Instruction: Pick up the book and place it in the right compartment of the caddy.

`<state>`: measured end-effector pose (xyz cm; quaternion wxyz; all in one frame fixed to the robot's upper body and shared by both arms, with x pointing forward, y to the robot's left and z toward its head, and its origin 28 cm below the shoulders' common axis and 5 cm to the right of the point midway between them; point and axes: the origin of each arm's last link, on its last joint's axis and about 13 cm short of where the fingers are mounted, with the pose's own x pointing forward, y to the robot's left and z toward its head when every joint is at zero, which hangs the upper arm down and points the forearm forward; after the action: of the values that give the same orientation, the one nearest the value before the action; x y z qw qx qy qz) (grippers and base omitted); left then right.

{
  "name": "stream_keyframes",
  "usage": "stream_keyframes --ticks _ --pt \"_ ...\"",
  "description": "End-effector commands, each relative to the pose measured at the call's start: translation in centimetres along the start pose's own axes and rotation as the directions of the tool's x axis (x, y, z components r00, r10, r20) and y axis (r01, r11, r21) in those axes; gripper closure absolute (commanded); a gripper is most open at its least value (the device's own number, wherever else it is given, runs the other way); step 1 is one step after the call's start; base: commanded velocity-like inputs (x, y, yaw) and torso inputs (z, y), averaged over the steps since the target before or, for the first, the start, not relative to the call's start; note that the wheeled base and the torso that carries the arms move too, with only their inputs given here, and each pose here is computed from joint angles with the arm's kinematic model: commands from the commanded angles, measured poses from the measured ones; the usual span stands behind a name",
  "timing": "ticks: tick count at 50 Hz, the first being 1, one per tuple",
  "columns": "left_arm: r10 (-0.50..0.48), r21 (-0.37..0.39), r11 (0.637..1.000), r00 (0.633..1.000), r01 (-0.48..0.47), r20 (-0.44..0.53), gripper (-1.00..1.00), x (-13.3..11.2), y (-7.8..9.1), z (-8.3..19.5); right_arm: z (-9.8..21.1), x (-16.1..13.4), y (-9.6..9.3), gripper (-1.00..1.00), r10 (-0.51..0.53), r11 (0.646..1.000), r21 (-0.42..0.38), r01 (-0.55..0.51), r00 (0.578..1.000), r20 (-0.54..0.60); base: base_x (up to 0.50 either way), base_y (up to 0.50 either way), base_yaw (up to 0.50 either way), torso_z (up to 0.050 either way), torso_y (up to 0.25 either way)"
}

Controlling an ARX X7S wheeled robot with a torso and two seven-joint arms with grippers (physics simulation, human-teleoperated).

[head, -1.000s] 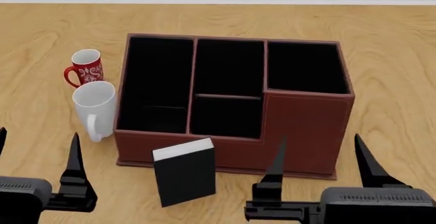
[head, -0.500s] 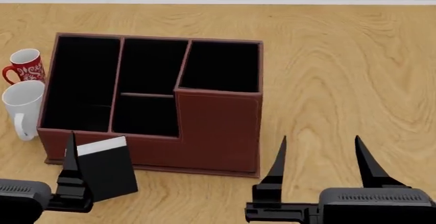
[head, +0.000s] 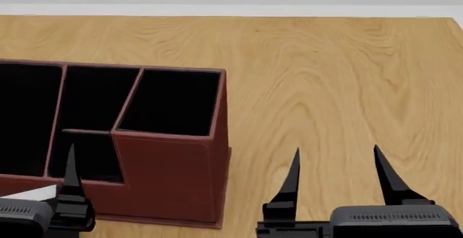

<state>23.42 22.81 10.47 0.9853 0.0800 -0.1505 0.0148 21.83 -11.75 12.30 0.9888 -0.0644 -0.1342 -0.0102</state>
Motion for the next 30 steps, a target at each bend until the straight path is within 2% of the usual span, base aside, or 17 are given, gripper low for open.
stream_keyframes --ticks 1,11,14,17,18,19,30 --pt "-0.002 0.007 1.000 1.000 0.002 0.001 -1.00 -0.05 0.03 -0.09 -0.03 -0.07 0.08 -1.00 0.003 1.000 -0.012 -0.003 1.000 0.003 0.50 -0.12 0.00 0.000 0.000" --pt "-0.010 0.013 1.000 1.000 0.010 -0.001 -1.00 -0.06 -0.05 -0.04 -0.12 0.09 0.09 -1.00 -0.007 1.000 0.003 0.007 1.000 -0.012 0.50 -0.11 0.00 0.000 0.000" --pt "-0.009 0.028 1.000 1.000 0.009 0.000 -1.00 -0.07 -0.09 -0.14 -0.12 0.30 0.09 -1.00 0.009 0.999 0.032 -0.008 1.000 -0.025 0.03 0.00 0.00 0.000 0.005" --pt "-0.013 0.027 1.000 1.000 0.013 0.000 -1.00 -0.10 -0.10 -0.08 -0.01 0.22 0.17 -1.00 -0.013 1.000 0.008 0.013 1.000 0.009 0.00 0.00 0.00 0.000 0.000" --pt "-0.013 0.027 1.000 1.000 0.013 -0.001 -1.00 -0.09 -0.09 -0.01 -0.05 0.19 0.20 -1.00 -0.013 1.000 -0.026 0.013 1.000 -0.010 0.00 0.00 0.00 0.000 0.000" --pt "-0.013 0.026 1.000 1.000 0.013 -0.001 -1.00 -0.10 -0.08 0.01 -0.01 0.15 0.19 -1.00 -0.010 1.000 -0.006 0.010 1.000 -0.007 0.00 0.00 0.16 0.000 0.000" --pt "-0.008 0.026 1.000 1.000 0.007 0.002 -1.00 -0.07 0.06 0.04 0.21 0.22 0.19 -1.00 -0.013 1.000 -0.009 0.013 1.000 0.006 0.00 0.00 0.50 0.000 0.000"
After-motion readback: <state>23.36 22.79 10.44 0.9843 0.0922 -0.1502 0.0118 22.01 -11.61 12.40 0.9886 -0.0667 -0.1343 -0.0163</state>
